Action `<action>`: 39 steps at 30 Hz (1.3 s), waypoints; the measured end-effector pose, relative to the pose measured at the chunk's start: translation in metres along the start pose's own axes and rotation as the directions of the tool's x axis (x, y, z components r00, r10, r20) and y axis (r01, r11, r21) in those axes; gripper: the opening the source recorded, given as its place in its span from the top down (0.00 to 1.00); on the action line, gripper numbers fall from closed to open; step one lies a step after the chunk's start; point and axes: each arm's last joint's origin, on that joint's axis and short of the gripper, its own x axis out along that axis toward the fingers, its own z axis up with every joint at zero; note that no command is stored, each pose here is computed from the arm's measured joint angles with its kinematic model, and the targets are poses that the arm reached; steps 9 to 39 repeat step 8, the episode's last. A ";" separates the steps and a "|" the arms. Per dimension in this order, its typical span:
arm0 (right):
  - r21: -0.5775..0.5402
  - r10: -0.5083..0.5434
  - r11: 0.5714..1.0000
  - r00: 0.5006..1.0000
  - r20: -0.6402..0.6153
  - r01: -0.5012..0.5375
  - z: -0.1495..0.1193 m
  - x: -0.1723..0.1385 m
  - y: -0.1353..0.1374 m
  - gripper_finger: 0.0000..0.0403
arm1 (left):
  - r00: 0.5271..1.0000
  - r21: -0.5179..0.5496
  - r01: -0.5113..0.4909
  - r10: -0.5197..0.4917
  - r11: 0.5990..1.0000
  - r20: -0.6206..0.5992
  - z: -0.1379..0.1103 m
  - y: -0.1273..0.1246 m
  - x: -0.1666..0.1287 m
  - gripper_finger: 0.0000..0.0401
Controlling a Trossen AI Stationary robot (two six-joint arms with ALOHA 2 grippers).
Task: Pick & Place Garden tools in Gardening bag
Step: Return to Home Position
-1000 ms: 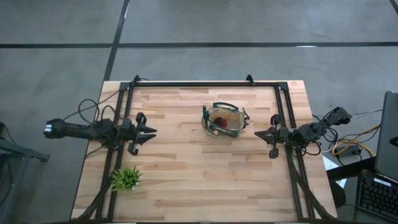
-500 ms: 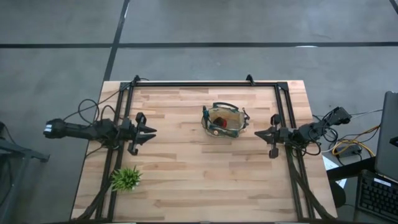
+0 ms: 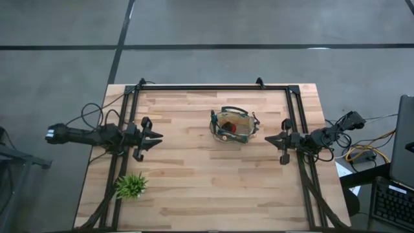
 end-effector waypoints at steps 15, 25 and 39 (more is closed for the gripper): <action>-0.002 -0.001 1.000 1.000 0.000 0.001 0.000 0.000 0.000 0.98 | 1.000 0.000 0.000 0.000 1.000 0.000 0.000 0.000 0.000 0.75; -0.002 -0.001 1.000 1.000 0.000 0.001 0.000 0.000 0.000 0.98 | 1.000 0.000 0.000 0.000 1.000 0.000 0.000 0.000 0.000 0.75; -0.002 -0.001 1.000 1.000 0.000 0.001 0.000 0.000 0.000 0.98 | 1.000 0.000 0.000 0.000 1.000 0.000 0.000 0.000 0.000 0.75</action>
